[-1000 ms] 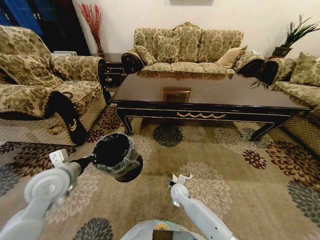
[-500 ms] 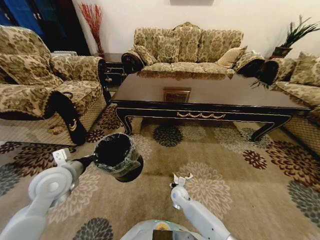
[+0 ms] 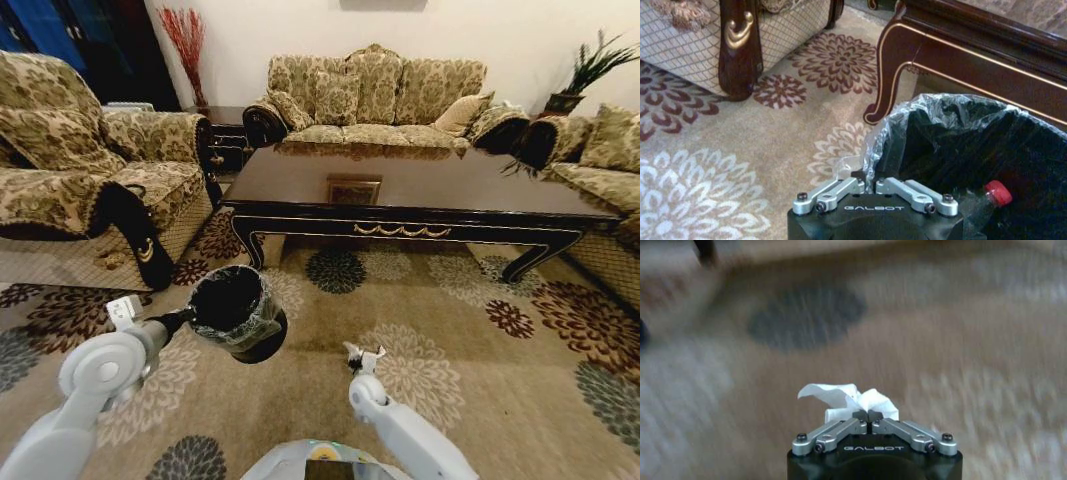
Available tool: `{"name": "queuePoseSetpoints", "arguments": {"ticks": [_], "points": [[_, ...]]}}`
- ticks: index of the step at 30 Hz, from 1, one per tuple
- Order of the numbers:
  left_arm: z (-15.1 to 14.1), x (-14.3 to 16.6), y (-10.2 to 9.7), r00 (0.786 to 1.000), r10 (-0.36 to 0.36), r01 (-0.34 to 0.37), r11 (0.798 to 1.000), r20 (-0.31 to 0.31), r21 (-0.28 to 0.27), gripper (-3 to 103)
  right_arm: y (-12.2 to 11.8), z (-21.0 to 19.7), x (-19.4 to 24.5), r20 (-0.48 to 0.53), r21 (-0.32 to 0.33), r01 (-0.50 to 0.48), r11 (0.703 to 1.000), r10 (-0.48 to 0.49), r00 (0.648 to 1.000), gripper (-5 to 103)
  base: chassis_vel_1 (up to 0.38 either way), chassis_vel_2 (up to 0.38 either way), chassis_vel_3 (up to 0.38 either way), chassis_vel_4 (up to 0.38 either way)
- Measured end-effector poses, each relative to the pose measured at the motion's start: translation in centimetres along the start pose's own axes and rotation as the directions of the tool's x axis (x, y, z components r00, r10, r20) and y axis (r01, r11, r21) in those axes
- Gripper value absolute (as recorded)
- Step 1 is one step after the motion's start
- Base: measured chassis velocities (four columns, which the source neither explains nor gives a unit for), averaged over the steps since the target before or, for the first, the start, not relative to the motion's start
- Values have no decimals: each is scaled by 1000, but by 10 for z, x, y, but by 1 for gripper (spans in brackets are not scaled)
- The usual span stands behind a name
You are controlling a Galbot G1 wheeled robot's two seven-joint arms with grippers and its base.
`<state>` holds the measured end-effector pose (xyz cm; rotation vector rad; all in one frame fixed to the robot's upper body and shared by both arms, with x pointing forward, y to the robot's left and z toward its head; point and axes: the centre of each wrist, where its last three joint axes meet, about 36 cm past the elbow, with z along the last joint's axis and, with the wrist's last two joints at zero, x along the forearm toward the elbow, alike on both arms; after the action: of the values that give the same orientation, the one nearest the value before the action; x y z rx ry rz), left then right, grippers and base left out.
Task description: Move to the front of the table and pick up the trash from the floor, then place it into the trash bin.
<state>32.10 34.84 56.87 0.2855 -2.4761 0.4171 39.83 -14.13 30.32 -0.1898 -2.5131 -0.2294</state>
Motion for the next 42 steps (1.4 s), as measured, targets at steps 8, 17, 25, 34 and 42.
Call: {"name": "queuePoseSetpoints", "arguments": {"ticks": [8, 17, 25, 34, 42], "points": [[11, -4, -2, 1000, 0, 0, 1000, -27, 0, 3, -5, -86, 48, 370, -40, 382, 923, -341, 864, 0, 0, 0, 0, 0], [17, -8, -5, 999, 7, -7, 1000, -52, -6, 3, 13, -116, 61, 569, 150, 733, 663, -665, 485, 0, 0, 0, 0, 0], [21, -21, -7, 996, 25, -28, 999, -90, -38, 3, 60, -100, 49, 416, 526, 817, 235, -909, -7, 0, 0, 0, 0, 0], [21, -25, -3, 996, 15, -17, 1000, -91, -23, 3, 136, -51, 50, 290, 532, 842, 87, -953, -85, 0, 0, 0, 0, 0], [20, -25, -4, 996, 19, -21, 1000, -85, -19, 3, 134, -57, 38, 287, 531, 838, 125, -957, -39, 19, 0, 0, 0, 0]]}}
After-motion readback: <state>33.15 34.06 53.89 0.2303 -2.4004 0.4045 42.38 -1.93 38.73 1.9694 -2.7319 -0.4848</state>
